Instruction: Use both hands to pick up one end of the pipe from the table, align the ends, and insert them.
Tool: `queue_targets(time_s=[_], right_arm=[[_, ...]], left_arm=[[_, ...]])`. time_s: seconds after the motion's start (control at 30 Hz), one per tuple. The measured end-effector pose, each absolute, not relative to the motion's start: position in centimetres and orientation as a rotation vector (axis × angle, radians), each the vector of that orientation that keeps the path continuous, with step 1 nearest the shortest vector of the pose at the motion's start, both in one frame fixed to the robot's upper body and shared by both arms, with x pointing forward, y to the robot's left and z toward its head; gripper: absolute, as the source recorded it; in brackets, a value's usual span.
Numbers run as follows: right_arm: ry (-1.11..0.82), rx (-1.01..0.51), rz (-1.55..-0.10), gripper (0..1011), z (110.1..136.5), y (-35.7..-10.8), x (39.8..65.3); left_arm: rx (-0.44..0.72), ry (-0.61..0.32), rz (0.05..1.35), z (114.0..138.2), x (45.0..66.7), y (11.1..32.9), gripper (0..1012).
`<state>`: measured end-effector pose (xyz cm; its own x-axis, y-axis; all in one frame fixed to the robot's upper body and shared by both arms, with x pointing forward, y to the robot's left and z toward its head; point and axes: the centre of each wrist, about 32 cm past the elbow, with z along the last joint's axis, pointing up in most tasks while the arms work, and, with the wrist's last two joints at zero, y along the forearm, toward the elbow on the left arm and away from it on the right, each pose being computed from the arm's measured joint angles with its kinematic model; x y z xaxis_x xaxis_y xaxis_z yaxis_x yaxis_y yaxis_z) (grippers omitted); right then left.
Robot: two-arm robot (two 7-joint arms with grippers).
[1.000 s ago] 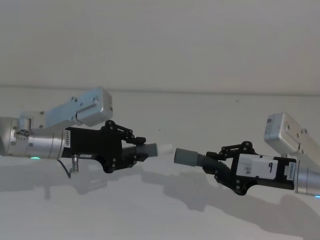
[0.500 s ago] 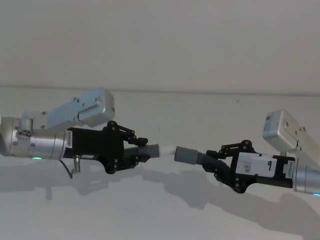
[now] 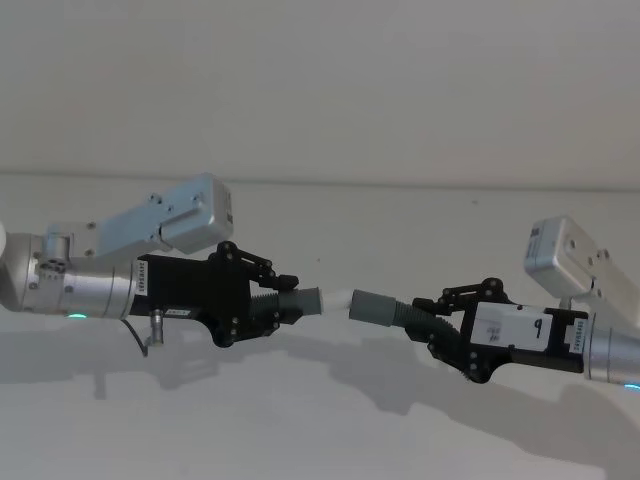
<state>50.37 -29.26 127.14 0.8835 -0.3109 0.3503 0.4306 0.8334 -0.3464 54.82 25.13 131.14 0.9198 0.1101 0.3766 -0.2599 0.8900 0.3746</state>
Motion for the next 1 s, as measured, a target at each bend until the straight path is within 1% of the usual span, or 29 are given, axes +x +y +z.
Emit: queue_targets(time_s=[1.0], right_arm=[[-0.296, -0.409, -0.38, 274, 127.33, -28.91, 50.55]], left_arm=[[0.432, -0.348, 0.163, 131.21, 55.06, 24.93, 335]])
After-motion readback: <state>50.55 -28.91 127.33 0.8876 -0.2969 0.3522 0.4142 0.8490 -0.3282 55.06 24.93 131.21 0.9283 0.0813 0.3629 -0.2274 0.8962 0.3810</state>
